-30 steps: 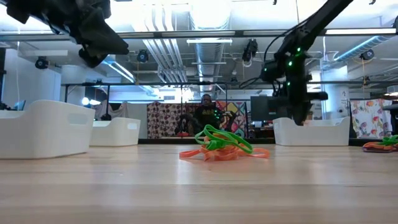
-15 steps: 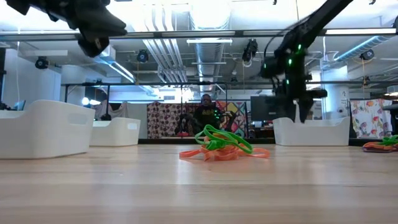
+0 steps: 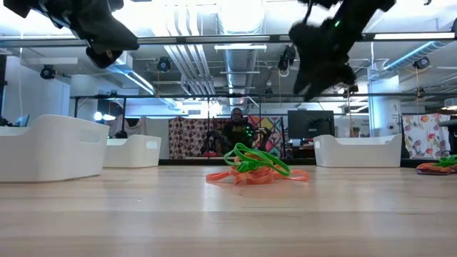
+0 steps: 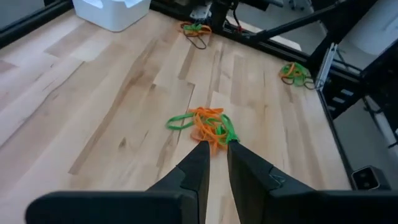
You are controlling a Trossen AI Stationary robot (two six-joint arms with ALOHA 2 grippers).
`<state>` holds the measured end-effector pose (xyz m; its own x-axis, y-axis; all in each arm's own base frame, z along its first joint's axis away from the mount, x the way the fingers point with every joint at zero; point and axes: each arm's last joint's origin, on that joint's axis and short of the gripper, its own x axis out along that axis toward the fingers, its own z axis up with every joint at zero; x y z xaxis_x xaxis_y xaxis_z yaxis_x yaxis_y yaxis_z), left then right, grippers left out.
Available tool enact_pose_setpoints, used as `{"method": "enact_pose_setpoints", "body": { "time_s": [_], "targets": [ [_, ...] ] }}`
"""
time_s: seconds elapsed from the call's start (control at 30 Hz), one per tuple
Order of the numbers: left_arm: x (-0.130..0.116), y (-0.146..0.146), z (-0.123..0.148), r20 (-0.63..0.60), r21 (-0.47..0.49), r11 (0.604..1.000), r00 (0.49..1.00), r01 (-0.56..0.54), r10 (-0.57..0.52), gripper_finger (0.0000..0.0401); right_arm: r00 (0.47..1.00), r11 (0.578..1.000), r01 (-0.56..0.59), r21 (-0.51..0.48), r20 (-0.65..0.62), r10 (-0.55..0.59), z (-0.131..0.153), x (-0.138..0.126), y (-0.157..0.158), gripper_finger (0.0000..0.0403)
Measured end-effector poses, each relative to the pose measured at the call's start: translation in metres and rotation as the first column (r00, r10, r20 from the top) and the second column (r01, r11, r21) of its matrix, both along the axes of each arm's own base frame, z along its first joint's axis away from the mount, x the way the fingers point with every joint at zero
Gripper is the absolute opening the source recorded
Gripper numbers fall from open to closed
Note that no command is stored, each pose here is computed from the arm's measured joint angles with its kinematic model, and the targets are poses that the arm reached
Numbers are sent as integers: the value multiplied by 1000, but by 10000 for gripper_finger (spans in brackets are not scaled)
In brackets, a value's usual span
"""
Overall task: Sort rubber bands into baskets
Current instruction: Put the orange rubber band into the top right white bin
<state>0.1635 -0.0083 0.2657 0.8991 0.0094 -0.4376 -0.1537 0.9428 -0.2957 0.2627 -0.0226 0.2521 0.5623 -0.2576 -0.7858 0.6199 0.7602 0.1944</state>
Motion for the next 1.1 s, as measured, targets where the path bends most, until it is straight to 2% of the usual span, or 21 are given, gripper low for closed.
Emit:
{"method": "enact_pose_setpoints", "body": {
  "time_s": [0.07, 0.13, 0.23, 0.43, 0.53, 0.73, 0.93, 1.03, 1.1],
  "targets": [
    [0, 0, -2, -5, 10, 1000, 1000, 4, -4, 42, 984, 984, -172, -46, 39, 173, -10, 9, 32, 189],
    [0, 0, -3, -10, 12, 1000, 1000, 5, -5, 42, 949, 947, -308, -85, 45, 313, -23, 15, 61, 189],
    [0, 0, -3, -9, 14, 1000, 1000, 6, -6, 42, 918, 914, -393, -102, 7, 395, -44, 21, 93, 189],
    [0, 0, -4, -10, 14, 1000, 1000, 8, -8, 42, 927, 927, -369, -63, -93, 362, -82, 39, 116, 179],
    [-1, -1, -3, -5, -21, 1000, 1000, 17, -17, 42, 923, 928, -368, -63, -141, 357, -96, 51, 119, 168],
    [-6, -3, 5, 63, -86, 994, 996, 71, -66, 42, 939, 961, -277, -24, -217, 265, -120, 60, 116, 122],
    [-14, -2, 13, 124, -81, 995, 991, 66, -55, 42, 936, 961, -274, -27, -239, 260, -125, 60, 115, 59],
    [-16, -2, 14, 137, -67, 996, 989, 65, -55, 42, 935, 964, -266, -20, -250, 253, -120, 57, 111, 24],
    [-17, -2, 15, 142, -63, 996, 988, 66, -57, 42, 935, 966, -259, -20, -258, 245, -114, 55, 108, 13]
  ]
}}
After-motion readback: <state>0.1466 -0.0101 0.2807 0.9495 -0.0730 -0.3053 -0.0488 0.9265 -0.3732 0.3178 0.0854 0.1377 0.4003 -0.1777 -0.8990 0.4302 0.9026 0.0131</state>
